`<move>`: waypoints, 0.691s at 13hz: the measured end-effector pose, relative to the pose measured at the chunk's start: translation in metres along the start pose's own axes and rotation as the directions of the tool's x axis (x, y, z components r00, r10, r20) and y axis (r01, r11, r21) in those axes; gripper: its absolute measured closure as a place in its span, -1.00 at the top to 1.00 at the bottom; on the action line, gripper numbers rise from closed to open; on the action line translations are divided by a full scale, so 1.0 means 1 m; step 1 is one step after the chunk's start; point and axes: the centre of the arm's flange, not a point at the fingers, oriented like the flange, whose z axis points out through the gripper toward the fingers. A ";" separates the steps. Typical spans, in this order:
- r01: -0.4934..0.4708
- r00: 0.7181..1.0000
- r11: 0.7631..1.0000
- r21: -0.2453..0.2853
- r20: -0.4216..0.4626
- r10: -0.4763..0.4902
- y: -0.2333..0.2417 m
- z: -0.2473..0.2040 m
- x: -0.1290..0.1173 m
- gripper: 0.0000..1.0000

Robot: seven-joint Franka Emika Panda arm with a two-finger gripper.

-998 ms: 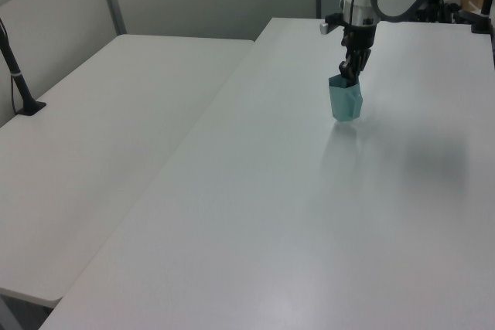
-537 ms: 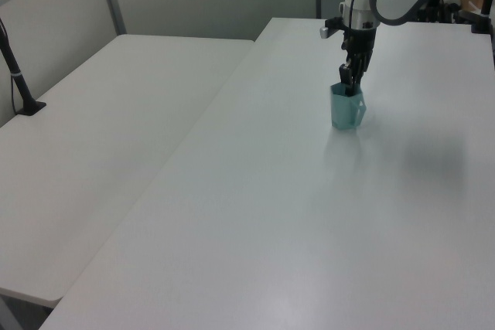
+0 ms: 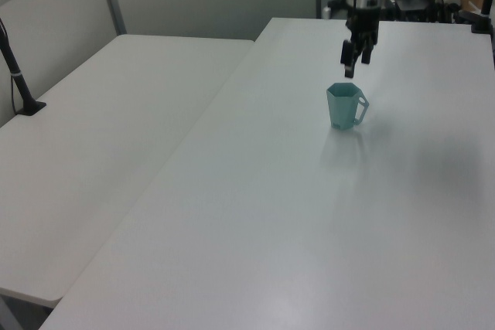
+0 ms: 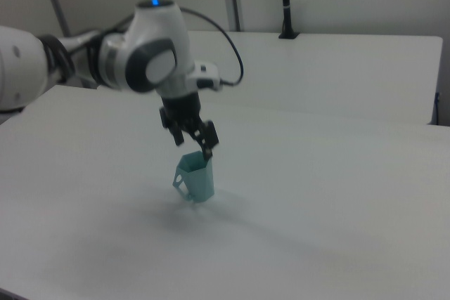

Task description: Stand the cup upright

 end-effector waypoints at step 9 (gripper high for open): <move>0.221 0.974 0.975 0.019 -0.063 -0.219 -0.010 -0.145 -0.032 1.00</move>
